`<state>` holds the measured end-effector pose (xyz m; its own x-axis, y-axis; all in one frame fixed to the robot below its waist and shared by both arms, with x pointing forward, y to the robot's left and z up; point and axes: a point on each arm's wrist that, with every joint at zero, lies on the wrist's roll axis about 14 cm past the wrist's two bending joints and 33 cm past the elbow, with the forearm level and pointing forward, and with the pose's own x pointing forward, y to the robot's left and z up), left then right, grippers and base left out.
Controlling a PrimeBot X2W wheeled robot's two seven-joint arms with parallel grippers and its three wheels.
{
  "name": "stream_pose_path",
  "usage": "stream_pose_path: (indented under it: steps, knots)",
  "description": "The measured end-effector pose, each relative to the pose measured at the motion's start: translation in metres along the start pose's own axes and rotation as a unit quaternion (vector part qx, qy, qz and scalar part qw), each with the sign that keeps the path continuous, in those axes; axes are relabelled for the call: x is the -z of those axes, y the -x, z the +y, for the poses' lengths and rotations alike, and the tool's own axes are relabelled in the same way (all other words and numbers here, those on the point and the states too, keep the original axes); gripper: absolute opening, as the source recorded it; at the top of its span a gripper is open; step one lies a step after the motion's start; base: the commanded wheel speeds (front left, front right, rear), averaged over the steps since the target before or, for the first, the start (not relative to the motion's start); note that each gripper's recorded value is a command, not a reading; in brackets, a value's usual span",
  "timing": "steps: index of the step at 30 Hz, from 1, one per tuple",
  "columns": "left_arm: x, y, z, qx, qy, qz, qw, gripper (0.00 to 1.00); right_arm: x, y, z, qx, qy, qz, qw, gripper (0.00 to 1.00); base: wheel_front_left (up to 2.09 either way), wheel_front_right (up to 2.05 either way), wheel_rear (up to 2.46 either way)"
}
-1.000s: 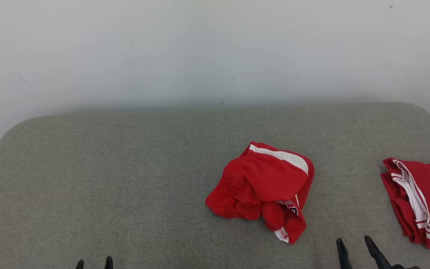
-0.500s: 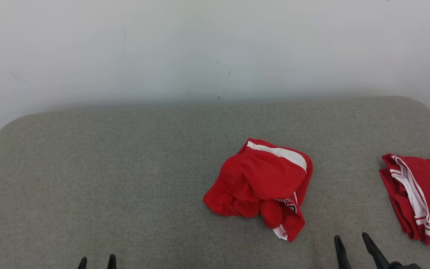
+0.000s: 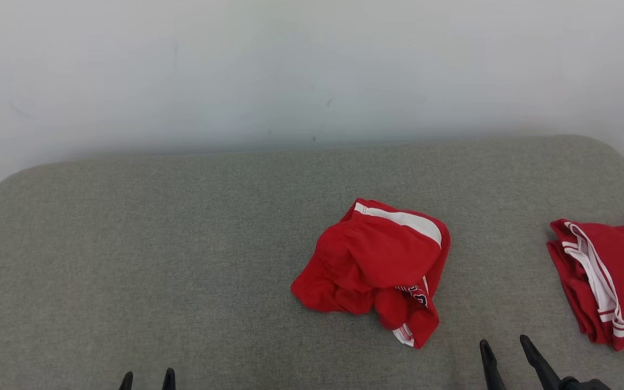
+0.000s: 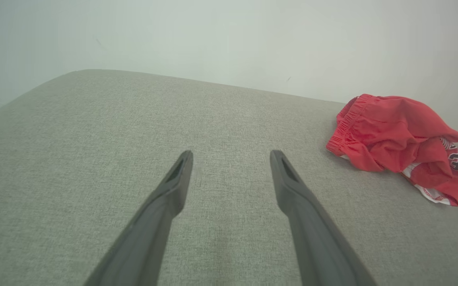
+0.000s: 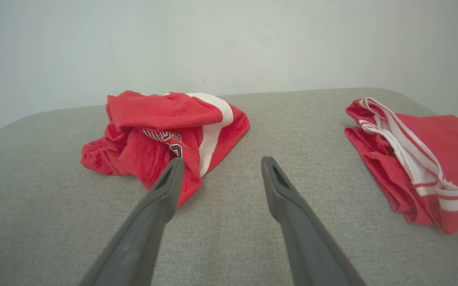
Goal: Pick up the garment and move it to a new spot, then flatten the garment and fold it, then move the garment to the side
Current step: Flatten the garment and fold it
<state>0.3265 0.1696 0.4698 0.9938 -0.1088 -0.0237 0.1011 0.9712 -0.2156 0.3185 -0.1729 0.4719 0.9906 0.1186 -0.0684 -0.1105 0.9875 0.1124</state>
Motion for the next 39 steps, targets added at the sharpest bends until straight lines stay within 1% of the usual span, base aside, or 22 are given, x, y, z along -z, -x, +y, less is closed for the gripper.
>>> stream_pose_path:
  steps: [6, 10, 13, 14, 18, 23, 26, 28, 31, 34, 36, 37, 39]
  knots:
    - [0.004, -0.007, -0.006, 0.018, -0.011, 0.010, 1.000, 1.00, -0.005, 0.000, -0.004, 0.003, 0.005, -0.006, 1.000, 1.00, 0.00, 0.00, 0.00]
    - [-0.012, -0.034, -0.015, 0.039, -0.016, -0.012, 0.999, 1.00, -0.006, 0.002, -0.008, 0.011, 0.001, -0.008, 1.000, 1.00, 0.00, 0.00, 0.00]
    - [-0.025, -0.065, -0.031, 0.062, -0.013, -0.006, 0.998, 1.00, -0.004, 0.006, -0.011, 0.019, -0.002, -0.006, 1.000, 1.00, 0.00, 0.00, 0.00]
    - [-0.029, -0.077, -0.036, 0.063, 0.004, 0.003, 0.998, 1.00, -0.003, 0.007, -0.014, 0.025, -0.003, -0.006, 1.000, 1.00, 0.00, 0.00, 0.00]
    - [-0.033, -0.123, -0.068, 0.087, 0.024, 0.076, 0.993, 1.00, -0.001, 0.010, -0.022, 0.040, -0.004, -0.001, 0.999, 1.00, 0.00, 0.00, 0.00]
    - [-0.038, -0.169, -0.111, 0.123, 0.023, 0.156, 0.980, 1.00, -0.003, 0.011, -0.032, 0.060, -0.005, -0.005, 0.998, 1.00, 0.00, 0.00, 0.00]
    - [-0.032, -0.186, -0.140, 0.146, 0.025, 0.203, 0.968, 1.00, -0.001, 0.014, -0.039, 0.076, -0.008, -0.004, 0.997, 1.00, 0.00, 0.00, 0.00]
    - [-0.025, -0.194, -0.158, 0.160, 0.034, 0.234, 0.958, 1.00, 0.000, 0.015, -0.042, 0.086, -0.012, -0.003, 0.996, 1.00, 0.00, 0.00, 0.00]
    - [-0.004, -0.198, -0.183, 0.175, 0.040, 0.296, 0.938, 1.00, 0.005, 0.022, -0.050, 0.106, -0.016, 0.002, 0.994, 1.00, 0.00, 0.00, 0.00]
    - [0.002, -0.205, -0.207, 0.197, 0.036, 0.317, 0.927, 1.00, 0.010, 0.027, -0.056, 0.125, -0.022, 0.007, 0.992, 1.00, 0.00, 0.00, 0.00]
    - [0.005, -0.211, -0.220, 0.207, 0.030, 0.320, 0.924, 1.00, 0.013, 0.031, -0.061, 0.137, -0.024, 0.011, 0.990, 1.00, 0.00, 0.00, 0.00]
    - [0.008, -0.214, -0.223, 0.209, 0.032, 0.323, 0.923, 1.00, 0.015, 0.032, -0.062, 0.141, -0.025, 0.015, 0.990, 1.00, 0.00, 0.00, 0.00]
    - [0.022, -0.215, -0.228, 0.211, 0.029, 0.343, 0.915, 1.00, 0.017, 0.035, -0.065, 0.152, -0.027, 0.017, 0.988, 1.00, 0.00, 0.00, 0.00]
